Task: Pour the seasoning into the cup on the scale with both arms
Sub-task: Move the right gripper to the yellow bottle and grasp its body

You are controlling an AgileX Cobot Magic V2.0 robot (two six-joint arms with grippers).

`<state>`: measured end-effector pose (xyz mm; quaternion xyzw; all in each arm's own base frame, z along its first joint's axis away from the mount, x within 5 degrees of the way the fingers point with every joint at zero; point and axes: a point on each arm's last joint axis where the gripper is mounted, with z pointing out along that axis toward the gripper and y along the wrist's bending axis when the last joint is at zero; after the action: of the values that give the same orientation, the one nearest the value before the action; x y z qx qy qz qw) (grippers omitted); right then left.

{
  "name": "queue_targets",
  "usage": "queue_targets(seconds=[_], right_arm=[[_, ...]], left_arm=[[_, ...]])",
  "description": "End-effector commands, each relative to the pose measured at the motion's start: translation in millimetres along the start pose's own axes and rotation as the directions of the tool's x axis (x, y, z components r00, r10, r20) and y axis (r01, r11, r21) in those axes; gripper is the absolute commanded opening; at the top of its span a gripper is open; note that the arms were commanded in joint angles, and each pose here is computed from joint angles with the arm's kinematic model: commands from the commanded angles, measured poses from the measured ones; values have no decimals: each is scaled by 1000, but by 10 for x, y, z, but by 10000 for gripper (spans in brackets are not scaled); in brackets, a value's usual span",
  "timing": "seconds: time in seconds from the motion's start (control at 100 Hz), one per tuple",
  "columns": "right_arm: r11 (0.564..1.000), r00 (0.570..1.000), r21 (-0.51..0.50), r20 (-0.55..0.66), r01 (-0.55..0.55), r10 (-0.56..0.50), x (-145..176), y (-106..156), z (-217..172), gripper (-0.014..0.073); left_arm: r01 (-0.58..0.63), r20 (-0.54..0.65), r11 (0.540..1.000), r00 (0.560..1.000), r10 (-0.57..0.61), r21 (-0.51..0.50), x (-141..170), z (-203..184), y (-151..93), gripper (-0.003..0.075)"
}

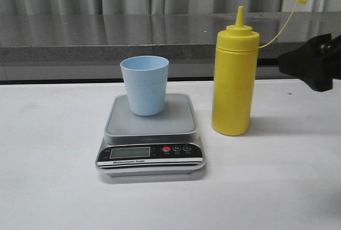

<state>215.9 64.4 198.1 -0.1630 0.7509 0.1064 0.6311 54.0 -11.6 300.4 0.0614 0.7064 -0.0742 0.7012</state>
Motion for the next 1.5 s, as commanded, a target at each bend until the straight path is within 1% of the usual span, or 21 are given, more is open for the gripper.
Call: queue_targets(seconds=[0.0, 0.18, 0.36, 0.52, 0.75, 1.06, 1.22, 1.33, 1.49], right_arm=[[998, 986, -52, 164, 32, -23, -136, 44, 64, 647], [997, 986, -71, 165, 9, 3, 8, 46, 212, 647], [996, 980, -87, 196, 1, 16, 60, 37, 388, 647], [994, 983, -108, 181, 8, 11, 116, 42, 521, 647], [989, 982, -143, 190, 33, -5, 115, 54, 677, 647], [989, 978, -141, 209, 41, -11, 70, 21, 878, 647], [987, 979, -158, 203, 5, 27, 91, 15, 985, 647], [984, 979, -179, 203, 13, 24, 102, 27, 1041, 647], [983, 978, -183, 210, 17, 22, 93, 22, 1102, 647]], left_arm=[[0, 96, 1000, 995, 0, -7, -155, -15, 5, -20], [0, 96, 1000, 995, 0, -7, -155, -15, 5, -20], [0, 96, 1000, 995, 0, -7, -155, -15, 5, -20], [0, 96, 1000, 995, 0, -7, -155, -15, 5, -20], [0, 96, 1000, 995, 0, -7, -155, -15, 5, -20], [0, 96, 1000, 995, 0, -7, -155, -15, 5, -20], [0, 96, 1000, 995, 0, -7, -155, -15, 5, -20], [0, 96, 1000, 995, 0, -7, -155, -15, 5, -20], [0, 96, 1000, 995, 0, -7, -155, -15, 5, -20]])
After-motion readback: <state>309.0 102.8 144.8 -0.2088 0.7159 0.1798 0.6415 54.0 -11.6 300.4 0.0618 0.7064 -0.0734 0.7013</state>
